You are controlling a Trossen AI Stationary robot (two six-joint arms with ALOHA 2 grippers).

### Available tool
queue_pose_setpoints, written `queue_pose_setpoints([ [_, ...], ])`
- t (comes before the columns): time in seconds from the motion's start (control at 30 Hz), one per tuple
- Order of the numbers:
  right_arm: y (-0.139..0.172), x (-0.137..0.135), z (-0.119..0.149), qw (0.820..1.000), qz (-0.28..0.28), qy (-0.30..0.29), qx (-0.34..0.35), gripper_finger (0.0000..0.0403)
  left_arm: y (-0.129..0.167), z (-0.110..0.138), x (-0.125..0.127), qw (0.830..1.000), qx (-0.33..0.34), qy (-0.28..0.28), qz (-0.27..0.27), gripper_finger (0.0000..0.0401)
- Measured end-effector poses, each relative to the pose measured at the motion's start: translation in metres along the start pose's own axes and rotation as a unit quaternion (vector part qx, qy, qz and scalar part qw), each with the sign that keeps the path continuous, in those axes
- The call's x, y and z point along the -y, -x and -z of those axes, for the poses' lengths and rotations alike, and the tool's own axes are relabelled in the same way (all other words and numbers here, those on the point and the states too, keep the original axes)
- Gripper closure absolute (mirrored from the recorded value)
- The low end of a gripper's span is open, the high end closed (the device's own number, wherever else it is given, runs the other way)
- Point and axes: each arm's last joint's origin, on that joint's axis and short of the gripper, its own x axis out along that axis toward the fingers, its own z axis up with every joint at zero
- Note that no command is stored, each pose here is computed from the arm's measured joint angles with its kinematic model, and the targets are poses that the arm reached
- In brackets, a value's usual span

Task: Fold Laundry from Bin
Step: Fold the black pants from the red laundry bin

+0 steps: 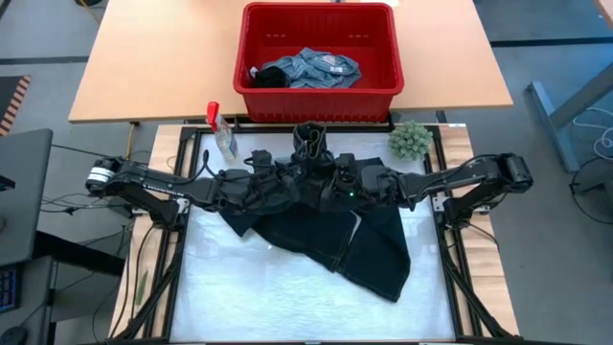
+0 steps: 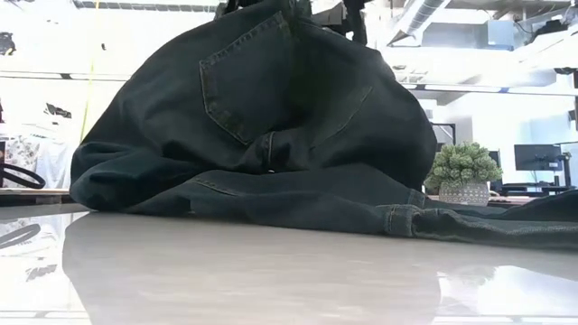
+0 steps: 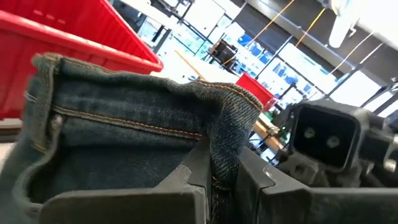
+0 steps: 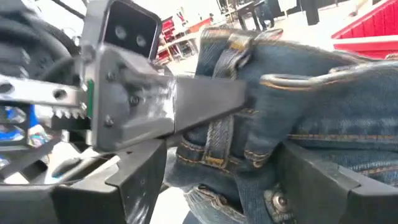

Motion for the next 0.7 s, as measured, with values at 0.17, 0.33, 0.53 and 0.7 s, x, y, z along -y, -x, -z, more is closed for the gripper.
queue_pose_setpoints([
  [0.17, -0.009, -0.004, 0.013, 1.0, 0.009, 0.013, -0.021, 0.0084, -0.006, 0.006, -0.003, 1.0, -0.007, 0.005, 0.001, 0.0383],
  [0.33, -0.012, -0.009, 0.012, 0.999, 0.041, 0.024, -0.019, 0.0088, -0.007, 0.004, -0.004, 1.0, -0.005, 0.001, 0.002, 0.0383],
  [0.53, -0.009, -0.007, 0.01, 0.996, 0.074, 0.046, -0.022, 0.0165, -0.007, 0.004, -0.004, 1.0, -0.006, -0.006, 0.001, 0.0366],
  [0.7, -0.009, -0.006, 0.011, 0.995, 0.078, 0.052, -0.028, 0.0307, -0.01, 0.001, -0.006, 0.999, -0.03, 0.002, 0.035, 0.0309],
])
